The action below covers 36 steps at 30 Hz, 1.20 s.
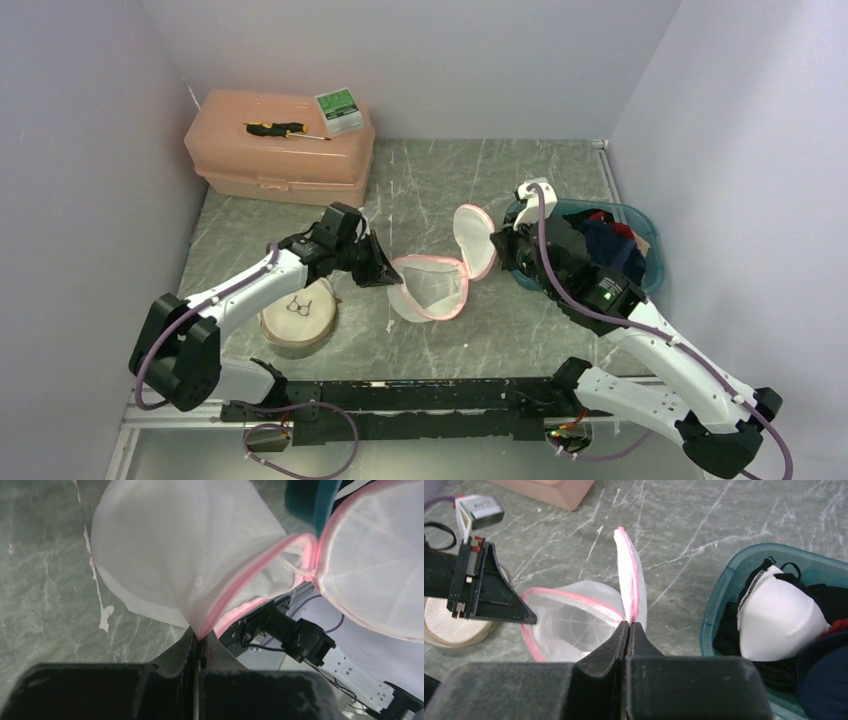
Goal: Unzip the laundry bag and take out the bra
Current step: Close the laundry bag at the center of the board.
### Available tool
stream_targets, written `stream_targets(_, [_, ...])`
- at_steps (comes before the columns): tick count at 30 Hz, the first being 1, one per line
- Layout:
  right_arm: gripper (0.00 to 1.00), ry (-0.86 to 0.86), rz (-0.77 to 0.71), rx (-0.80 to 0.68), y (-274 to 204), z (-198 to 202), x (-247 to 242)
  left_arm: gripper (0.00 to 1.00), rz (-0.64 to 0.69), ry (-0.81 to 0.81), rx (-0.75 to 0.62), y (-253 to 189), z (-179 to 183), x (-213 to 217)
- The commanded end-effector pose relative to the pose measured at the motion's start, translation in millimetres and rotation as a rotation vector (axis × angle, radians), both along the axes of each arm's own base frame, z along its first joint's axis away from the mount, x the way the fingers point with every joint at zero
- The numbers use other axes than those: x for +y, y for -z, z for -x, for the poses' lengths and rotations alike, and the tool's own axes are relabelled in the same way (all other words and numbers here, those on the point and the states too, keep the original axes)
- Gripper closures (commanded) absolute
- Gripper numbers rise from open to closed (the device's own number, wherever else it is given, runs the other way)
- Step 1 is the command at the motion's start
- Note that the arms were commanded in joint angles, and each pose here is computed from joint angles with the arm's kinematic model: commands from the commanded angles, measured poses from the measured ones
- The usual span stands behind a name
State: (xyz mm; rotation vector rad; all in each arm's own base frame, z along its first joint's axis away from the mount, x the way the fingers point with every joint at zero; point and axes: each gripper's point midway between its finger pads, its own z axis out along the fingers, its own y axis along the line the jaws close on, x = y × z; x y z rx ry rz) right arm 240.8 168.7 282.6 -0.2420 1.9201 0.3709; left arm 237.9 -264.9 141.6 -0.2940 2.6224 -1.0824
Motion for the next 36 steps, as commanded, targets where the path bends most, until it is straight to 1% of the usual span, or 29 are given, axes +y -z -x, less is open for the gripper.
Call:
stream_targets(1, [1.00, 0.043, -0.042, -0.101, -46, 1, -12, 0.97, 0.143, 0.052, -0.069, -37, -4, -17])
stream_targets(4, [1.00, 0.056, -0.099, -0.174, -96, 6, -20, 0.97, 0.074, 0.029, -0.113, -48, -10, -7])
stream_targets(6, [1.00, 0.052, -0.141, -0.210, -118, 9, -22, 0.97, 0.020, 0.016, -0.141, -52, -13, 1])
stream_targets(8, [1.00, 0.071, -0.128, -0.199, -112, 5, -22, 0.97, -0.022, 0.001, -0.134, -46, -12, 8])
stream_targets(10, [1.00, 0.076, -0.123, -0.177, -101, 4, -20, 0.97, 0.008, 0.005, -0.155, -56, -11, 6])
stream_targets(11, [1.00, 0.072, -0.137, -0.181, -103, 6, -21, 0.97, 0.027, -0.001, -0.186, -70, -10, 7])
stream_targets(13, [1.00, 0.063, -0.193, -0.231, -124, 13, -26, 0.97, 0.024, -0.018, -0.249, -94, -12, 13])
stream_targets(15, [1.00, 0.061, -0.212, -0.264, -143, 19, -33, 0.97, 0.008, -0.029, -0.301, -113, -13, 20])
stream_targets(17, [1.00, 0.067, -0.207, -0.267, -147, 19, -34, 0.97, -0.010, -0.025, -0.307, -111, -13, 21])
stream_targets(19, [1.00, 0.077, -0.188, -0.221, -126, 11, -27, 0.97, -0.040, -0.011, -0.233, -77, -13, 19])
stream_targets(22, [1.00, 0.124, -0.126, -0.054, -50, -3, -14, 0.97, -0.014, 0.050, -0.029, 2, 5, 5])
stream_targets(23, [1.00, 0.134, -0.099, 0.008, -23, -7, -10, 0.97, 0.010, 0.066, 0.023, 16, 10, 0])
stream_targets(24, [1.00, 0.120, -0.084, 0.067, -1, -8, -4, 0.97, 0.035, 0.081, 0.036, 18, 11, -5])
stream_targets(25, [1.00, 0.126, -0.063, 0.103, 14, -9, -3, 0.97, 0.053, 0.089, 0.006, 6, 7, -9])
stream_targets(26, [1.00, 0.138, -0.058, 0.106, 14, -10, -5, 0.97, 0.068, 0.093, -0.063, -19, -1, -11])
stream_targets(27, [1.00, 0.130, -0.074, 0.070, -1, -9, -7, 0.97, 0.083, 0.099, -0.159, -57, -10, -12])
stream_targets(30, [1.00, 0.061, -0.227, -0.168, -95, 6, -18, 0.97, 0.079, 0.064, -0.453, -184, -23, 2])
stream_targets(32, [1.00, 0.071, -0.308, -0.301, -147, 19, -37, 0.97, 0.112, 0.046, -0.612, -246, -18, 12])
stream_targets(33, [1.00, 0.092, -0.306, -0.321, -156, 21, -44, 0.97, 0.111, 0.024, -0.639, -256, -16, 18])
stream_targets(34, [1.00, 0.108, -0.282, -0.306, -151, 19, -46, 0.97, 0.104, 0.010, -0.642, -254, -14, 22])
stream_targets(35, [1.00, 0.130, -0.249, -0.269, -137, 14, -46, 0.97, 0.081, 0.006, -0.613, -234, -14, 23])
stream_targets(36, [1.00, 0.143, -0.222, -0.218, -115, 10, -42, 0.97, 0.056, -0.004, -0.555, -205, -15, 24])
